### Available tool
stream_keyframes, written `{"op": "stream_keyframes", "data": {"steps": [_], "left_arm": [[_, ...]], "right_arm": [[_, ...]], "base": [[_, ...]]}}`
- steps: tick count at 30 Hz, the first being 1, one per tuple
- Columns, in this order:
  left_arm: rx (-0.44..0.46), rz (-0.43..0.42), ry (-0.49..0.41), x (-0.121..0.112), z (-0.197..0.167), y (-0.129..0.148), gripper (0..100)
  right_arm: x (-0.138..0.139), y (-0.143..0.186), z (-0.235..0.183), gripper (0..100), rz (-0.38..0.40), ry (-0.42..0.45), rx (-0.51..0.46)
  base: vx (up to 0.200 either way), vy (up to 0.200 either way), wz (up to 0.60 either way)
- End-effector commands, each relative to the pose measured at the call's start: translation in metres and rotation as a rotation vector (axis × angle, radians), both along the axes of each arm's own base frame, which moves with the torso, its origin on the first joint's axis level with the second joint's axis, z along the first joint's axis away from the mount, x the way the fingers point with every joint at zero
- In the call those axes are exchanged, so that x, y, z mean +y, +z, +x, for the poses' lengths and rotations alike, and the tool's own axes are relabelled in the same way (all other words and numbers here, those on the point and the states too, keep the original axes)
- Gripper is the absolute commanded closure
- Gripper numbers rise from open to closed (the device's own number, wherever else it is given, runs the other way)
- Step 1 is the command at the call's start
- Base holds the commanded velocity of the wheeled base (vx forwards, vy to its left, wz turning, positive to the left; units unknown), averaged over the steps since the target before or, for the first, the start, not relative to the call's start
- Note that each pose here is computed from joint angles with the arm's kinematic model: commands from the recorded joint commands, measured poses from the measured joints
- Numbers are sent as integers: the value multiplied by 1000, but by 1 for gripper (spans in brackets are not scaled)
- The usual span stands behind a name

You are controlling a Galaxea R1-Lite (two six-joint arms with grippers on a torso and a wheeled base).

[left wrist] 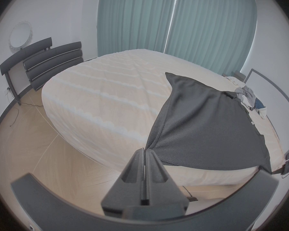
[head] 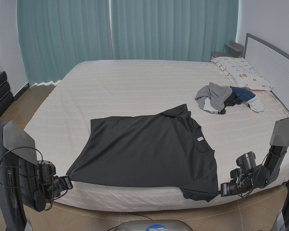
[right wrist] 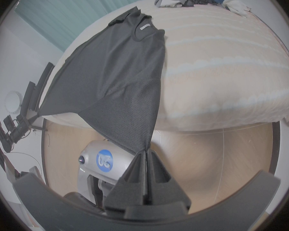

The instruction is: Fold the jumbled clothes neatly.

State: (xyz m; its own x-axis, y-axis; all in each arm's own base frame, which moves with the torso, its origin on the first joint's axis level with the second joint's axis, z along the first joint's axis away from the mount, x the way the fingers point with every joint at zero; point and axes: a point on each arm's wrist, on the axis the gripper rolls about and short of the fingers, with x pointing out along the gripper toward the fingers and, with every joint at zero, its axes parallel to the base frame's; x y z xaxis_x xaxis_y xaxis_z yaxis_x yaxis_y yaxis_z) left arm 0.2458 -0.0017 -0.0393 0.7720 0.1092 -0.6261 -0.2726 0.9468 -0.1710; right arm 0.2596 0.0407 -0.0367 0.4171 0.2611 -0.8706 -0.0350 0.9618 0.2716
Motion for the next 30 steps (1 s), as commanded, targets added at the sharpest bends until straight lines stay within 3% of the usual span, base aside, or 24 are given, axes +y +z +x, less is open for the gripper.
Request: {"op": "stream_keyframes", "data": {"steps": [1, 18, 19, 26, 30], "left_arm": [[28, 14, -11, 0, -7, -1, 100], [61, 12, -48, -8, -7, -10, 100], [64, 12, -49, -8, -8, -11, 0], [45, -13, -55, -14, -4, -10, 0], [-56, -36, -48, -14, 8, 7, 0]], "right_arm": [[2, -1, -6, 100, -19, 23, 30], [-4, -3, 4, 100, -25, 10, 20], [-4, -3, 4, 0, -25, 9, 20], [-6, 8, 12, 0, 23, -15, -23], [-6, 21, 23, 0, 171, -64, -47]], "base": [[0, 0, 0], [0, 0, 0], [0, 0, 0], [0, 0, 0], [0, 0, 0]]}}
